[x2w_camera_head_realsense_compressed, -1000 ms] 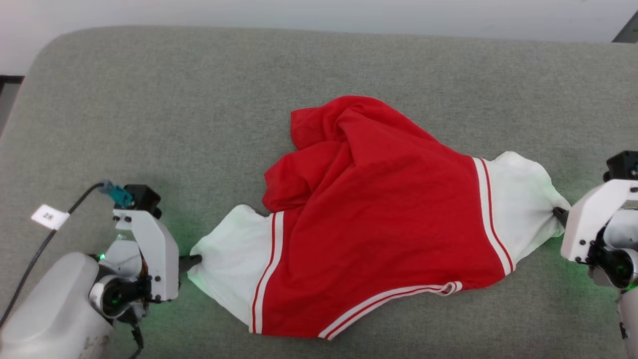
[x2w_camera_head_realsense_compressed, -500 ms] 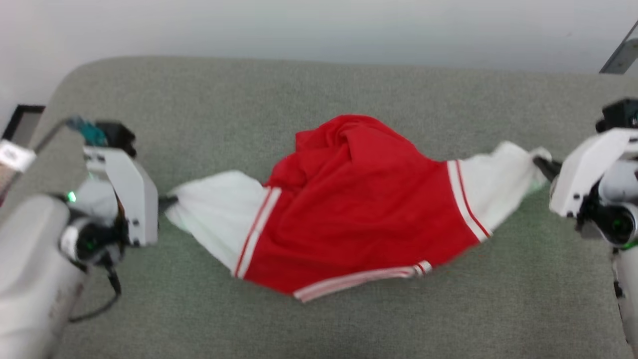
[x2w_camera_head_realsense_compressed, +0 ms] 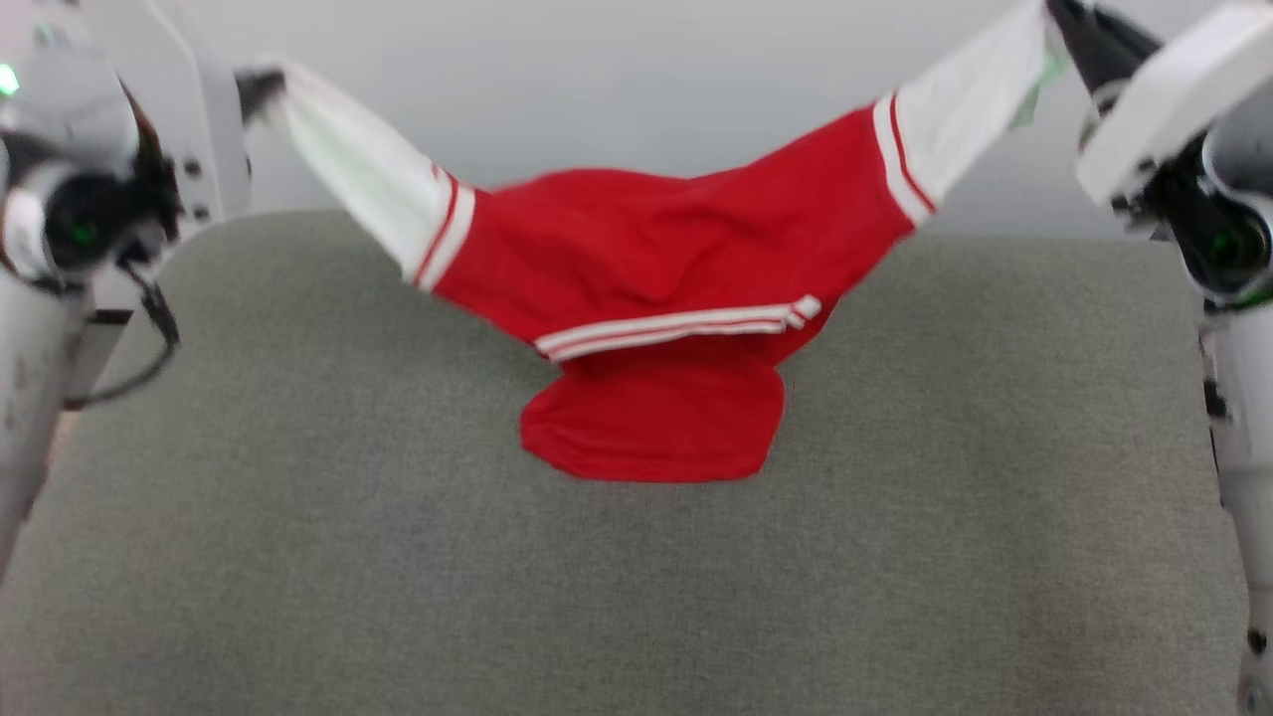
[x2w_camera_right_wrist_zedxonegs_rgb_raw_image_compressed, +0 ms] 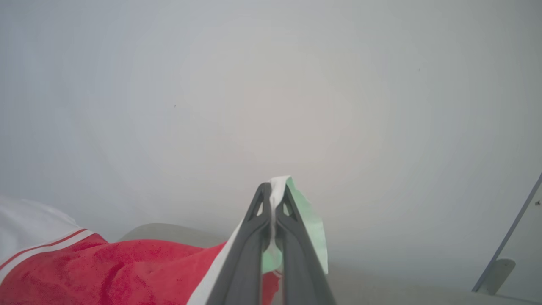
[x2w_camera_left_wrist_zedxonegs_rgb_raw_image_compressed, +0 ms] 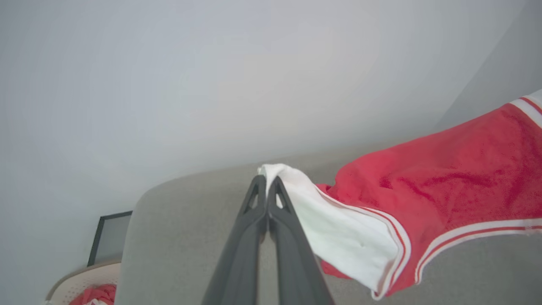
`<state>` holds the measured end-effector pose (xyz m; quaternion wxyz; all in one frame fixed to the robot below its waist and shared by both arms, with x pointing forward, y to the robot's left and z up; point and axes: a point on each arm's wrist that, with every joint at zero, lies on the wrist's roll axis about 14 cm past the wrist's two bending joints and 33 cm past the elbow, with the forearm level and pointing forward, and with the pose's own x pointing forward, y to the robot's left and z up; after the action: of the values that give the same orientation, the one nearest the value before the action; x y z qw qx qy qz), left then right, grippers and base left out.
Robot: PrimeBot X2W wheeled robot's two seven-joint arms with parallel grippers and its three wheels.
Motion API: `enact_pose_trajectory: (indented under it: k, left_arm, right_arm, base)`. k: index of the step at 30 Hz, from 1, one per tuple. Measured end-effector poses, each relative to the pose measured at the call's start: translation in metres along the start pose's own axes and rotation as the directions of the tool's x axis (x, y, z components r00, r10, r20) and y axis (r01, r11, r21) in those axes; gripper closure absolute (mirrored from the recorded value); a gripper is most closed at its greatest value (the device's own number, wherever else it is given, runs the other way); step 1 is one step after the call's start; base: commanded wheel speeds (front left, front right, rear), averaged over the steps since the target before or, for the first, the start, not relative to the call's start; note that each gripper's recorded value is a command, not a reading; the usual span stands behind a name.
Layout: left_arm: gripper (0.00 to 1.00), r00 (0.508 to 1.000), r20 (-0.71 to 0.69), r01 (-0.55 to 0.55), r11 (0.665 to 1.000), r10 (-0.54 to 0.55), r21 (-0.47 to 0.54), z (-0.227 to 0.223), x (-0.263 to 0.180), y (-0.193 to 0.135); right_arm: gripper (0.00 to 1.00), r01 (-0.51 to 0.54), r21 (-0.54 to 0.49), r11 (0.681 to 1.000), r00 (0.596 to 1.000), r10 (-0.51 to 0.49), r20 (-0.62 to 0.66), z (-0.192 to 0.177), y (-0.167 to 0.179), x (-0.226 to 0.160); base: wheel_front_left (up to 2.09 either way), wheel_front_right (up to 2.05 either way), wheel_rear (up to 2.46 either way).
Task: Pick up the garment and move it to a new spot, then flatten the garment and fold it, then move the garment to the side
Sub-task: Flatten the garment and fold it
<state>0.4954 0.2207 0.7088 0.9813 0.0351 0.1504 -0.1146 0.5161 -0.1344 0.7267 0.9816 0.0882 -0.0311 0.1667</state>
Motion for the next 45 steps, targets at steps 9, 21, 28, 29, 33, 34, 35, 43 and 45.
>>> enact_pose_trajectory:
  k: [9,21,28,29,33,34,35,43,45]
  left_arm:
    - [1.00,0.966,0.256,-0.038,0.998,0.024,0.052,0.094,-0.023,-0.004]
    - [1.00,0.926,0.374,-0.079,0.995,0.052,0.059,0.142,-0.019,0.008]
    - [1.00,0.910,0.413,-0.084,0.993,0.044,0.080,0.148,0.017,0.010]
    - [1.00,0.899,0.435,-0.092,0.992,0.043,0.091,0.152,0.023,0.010]
    - [1.00,0.861,0.508,-0.092,0.991,0.028,0.102,0.163,0.052,0.008]
    - [1.00,0.849,0.529,-0.094,0.990,0.024,0.106,0.165,0.060,0.008]
    - [1.00,0.831,0.556,-0.104,0.988,0.021,0.118,0.168,0.067,0.007]
    - [1.00,0.717,0.697,-0.074,0.995,0.006,0.067,0.172,0.130,0.005]
    - [1.00,0.690,0.724,-0.058,0.997,0.009,0.042,0.169,0.144,0.007]
  right_arm:
    - [1.00,-0.042,-0.067,0.997,0.970,0.057,0.235,0.082,0.034,0.009]
    - [1.00,-0.036,-0.090,0.995,0.966,0.058,0.251,0.103,0.031,0.037]
    - [1.00,0.011,-0.147,0.989,0.951,0.035,0.307,0.104,0.012,0.067]
    - [1.00,0.020,-0.158,0.987,0.943,0.034,0.332,0.106,0.009,0.072]
    - [1.00,0.065,-0.255,0.965,0.911,0.047,0.410,0.106,-0.002,0.096]
    - [1.00,0.076,-0.268,0.960,0.897,0.052,0.439,0.106,-0.005,0.101]
    - [1.00,0.089,-0.290,0.953,0.888,0.056,0.456,0.103,-0.009,0.107]
    - [1.00,0.197,-0.431,0.880,0.836,0.079,0.543,0.087,-0.037,0.148]
    - [1.00,0.226,-0.460,0.859,0.812,0.094,0.576,0.084,-0.039,0.153]
  base:
    - [0.00,0.00,0.00]
    - [0.00,0.00,0.00]
    - [0.00,0.00,0.00]
    - [0.00,0.00,0.00]
    - [0.00,0.00,0.00]
    - [0.00,0.00,0.00]
    - [0.00,0.00,0.00]
    - [0.00,0.00,0.00]
    - [0.00,0.00,0.00]
